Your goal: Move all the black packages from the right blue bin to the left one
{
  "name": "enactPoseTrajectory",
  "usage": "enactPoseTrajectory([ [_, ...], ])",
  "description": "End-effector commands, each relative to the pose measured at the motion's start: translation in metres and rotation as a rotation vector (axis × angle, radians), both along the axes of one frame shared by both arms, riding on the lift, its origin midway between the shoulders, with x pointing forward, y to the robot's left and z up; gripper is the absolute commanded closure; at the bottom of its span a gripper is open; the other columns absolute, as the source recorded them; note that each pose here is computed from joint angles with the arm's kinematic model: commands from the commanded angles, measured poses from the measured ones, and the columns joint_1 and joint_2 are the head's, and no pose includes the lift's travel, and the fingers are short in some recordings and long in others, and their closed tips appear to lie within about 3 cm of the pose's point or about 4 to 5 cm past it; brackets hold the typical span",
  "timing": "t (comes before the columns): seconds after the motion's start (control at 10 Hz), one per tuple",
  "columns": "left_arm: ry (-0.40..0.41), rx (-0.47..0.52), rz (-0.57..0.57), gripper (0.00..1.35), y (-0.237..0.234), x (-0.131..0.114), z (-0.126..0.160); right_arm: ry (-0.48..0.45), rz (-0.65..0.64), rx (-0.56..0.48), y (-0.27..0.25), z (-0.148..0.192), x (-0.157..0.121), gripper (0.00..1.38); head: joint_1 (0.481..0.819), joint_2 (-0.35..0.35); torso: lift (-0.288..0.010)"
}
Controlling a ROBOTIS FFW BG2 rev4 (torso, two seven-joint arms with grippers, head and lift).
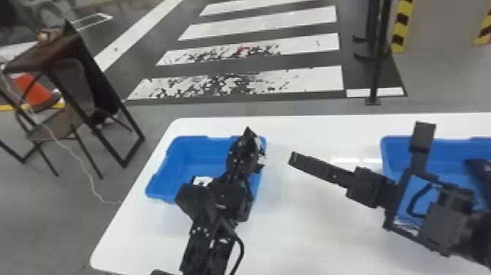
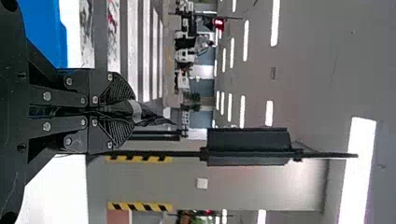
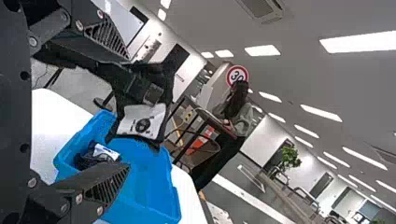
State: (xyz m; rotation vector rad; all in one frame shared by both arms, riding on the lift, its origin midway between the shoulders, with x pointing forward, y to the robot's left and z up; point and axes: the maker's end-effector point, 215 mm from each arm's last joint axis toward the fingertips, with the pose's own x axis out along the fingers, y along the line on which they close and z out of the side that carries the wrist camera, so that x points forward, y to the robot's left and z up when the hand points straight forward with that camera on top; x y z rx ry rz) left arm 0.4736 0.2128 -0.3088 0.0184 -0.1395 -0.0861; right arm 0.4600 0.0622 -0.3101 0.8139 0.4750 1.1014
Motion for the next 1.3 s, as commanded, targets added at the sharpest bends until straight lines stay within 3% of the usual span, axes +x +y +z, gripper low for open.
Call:
enactPoseTrajectory([
  [0.0, 0.086, 0.065, 0.052, 0.87, 0.023, 0.019, -0.042, -0.001, -0.011, 0.001, -0.006, 0.000, 0.002, 0.15, 0.695, 0.316, -0.140],
  [0.1, 0.073, 0.140, 0.101, 0.23, 0.046, 0.023, -0.037, -0.001, -0.022, 0.001, -0.012, -0.003, 0.003, 0.15, 0.695, 0.322, -0.140],
  [0.2, 0.038, 0.155, 0.124, 0.00, 0.060, 0.022, -0.026, 0.003, -0.040, 0.004, -0.022, -0.006, 0.005, 0.15, 0.695, 0.334, -0.140],
  [0.4, -0.055, 0.132, 0.142, 0.29, 0.069, 0.011, 0.000, 0.002, -0.077, 0.000, -0.039, -0.009, 0.010, 0.15, 0.695, 0.348, -0.140],
  [0.5, -0.088, 0.092, 0.126, 0.37, 0.061, 0.004, 0.007, 0.001, -0.086, 0.000, -0.044, -0.010, 0.011, 0.15, 0.695, 0.348, -0.140],
  [0.7, -0.239, -0.104, 0.061, 0.40, 0.027, -0.031, 0.048, -0.061, -0.157, -0.076, -0.074, -0.013, 0.021, 0.15, 0.695, 0.320, -0.140],
  [0.8, -0.238, -0.227, 0.026, 0.41, 0.011, -0.043, 0.055, -0.087, -0.229, -0.161, -0.105, -0.027, 0.034, 0.15, 0.695, 0.307, -0.140],
  [1.0, -0.173, -0.368, -0.038, 0.40, -0.005, -0.049, 0.058, -0.167, -0.458, -0.568, -0.195, -0.034, 0.041, 0.15, 0.695, 0.206, -0.140],
  [1.2, -0.166, -0.398, -0.046, 0.41, -0.007, -0.054, 0.057, -0.012, -0.544, -0.837, -0.265, -0.076, 0.029, 0.15, 0.695, 0.075, -0.140],
])
